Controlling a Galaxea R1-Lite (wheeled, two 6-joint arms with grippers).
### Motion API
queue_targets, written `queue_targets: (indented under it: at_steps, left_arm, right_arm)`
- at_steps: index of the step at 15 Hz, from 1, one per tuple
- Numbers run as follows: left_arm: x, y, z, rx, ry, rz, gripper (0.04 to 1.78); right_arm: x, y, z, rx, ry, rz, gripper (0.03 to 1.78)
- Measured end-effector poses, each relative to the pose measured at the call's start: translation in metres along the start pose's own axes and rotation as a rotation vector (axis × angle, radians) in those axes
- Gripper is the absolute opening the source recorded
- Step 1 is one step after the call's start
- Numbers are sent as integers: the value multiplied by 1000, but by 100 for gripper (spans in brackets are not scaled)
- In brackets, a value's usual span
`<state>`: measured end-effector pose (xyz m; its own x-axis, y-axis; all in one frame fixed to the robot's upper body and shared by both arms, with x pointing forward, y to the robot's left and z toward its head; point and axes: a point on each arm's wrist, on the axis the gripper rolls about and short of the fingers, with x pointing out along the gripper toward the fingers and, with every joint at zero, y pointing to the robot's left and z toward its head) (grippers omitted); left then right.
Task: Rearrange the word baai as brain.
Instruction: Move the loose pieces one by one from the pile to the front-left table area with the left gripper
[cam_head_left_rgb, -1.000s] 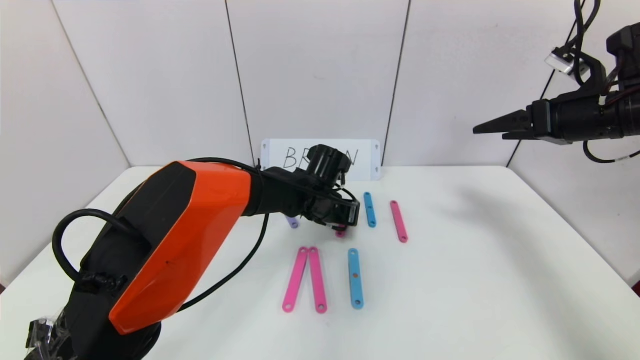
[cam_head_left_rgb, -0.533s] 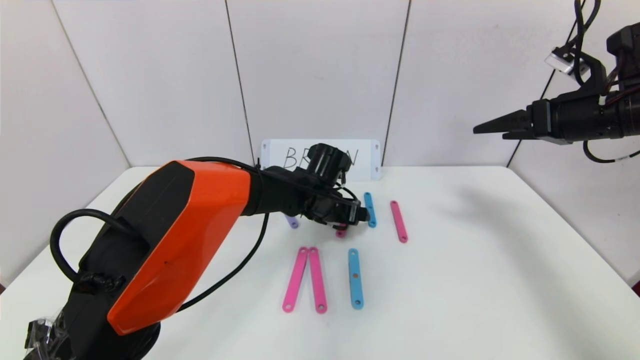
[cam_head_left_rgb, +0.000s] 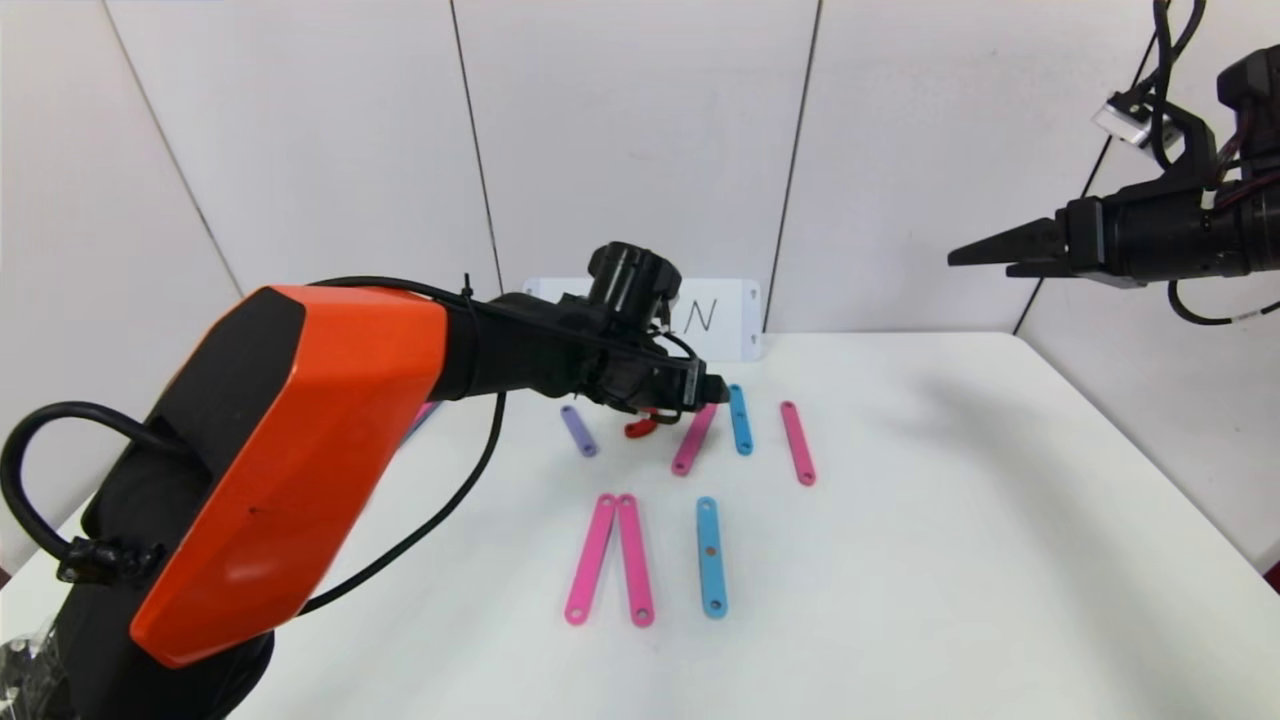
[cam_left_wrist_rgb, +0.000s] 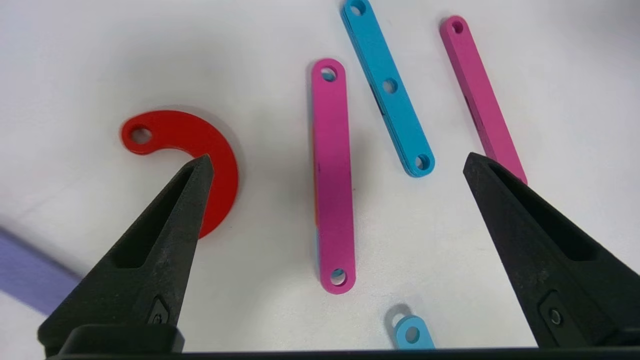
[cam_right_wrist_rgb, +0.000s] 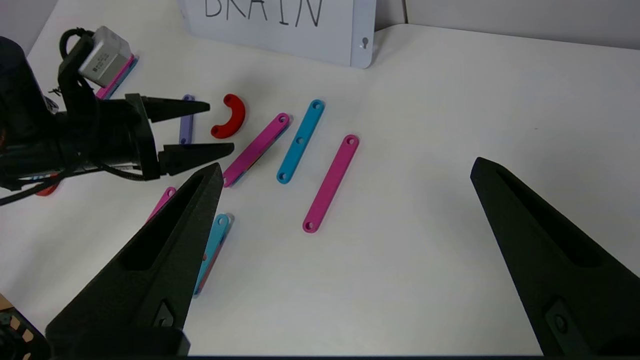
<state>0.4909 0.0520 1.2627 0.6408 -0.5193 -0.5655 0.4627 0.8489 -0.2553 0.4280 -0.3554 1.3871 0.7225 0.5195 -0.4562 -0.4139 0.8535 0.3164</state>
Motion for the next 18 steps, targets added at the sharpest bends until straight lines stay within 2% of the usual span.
queue_targets:
  at_steps: [3, 10, 18]
  left_arm:
    - [-21, 14, 9, -15, 24, 81, 175]
    - [-68, 65, 19, -55, 139, 278, 175]
    - [-86, 103, 18, -95, 176, 446, 175]
  right_arm:
    - [-2, 1, 0, -6, -4, 3, 174]
    - [-2, 4, 1, -8, -6, 9, 174]
    - [-1, 5, 0, -7, 1, 6, 174]
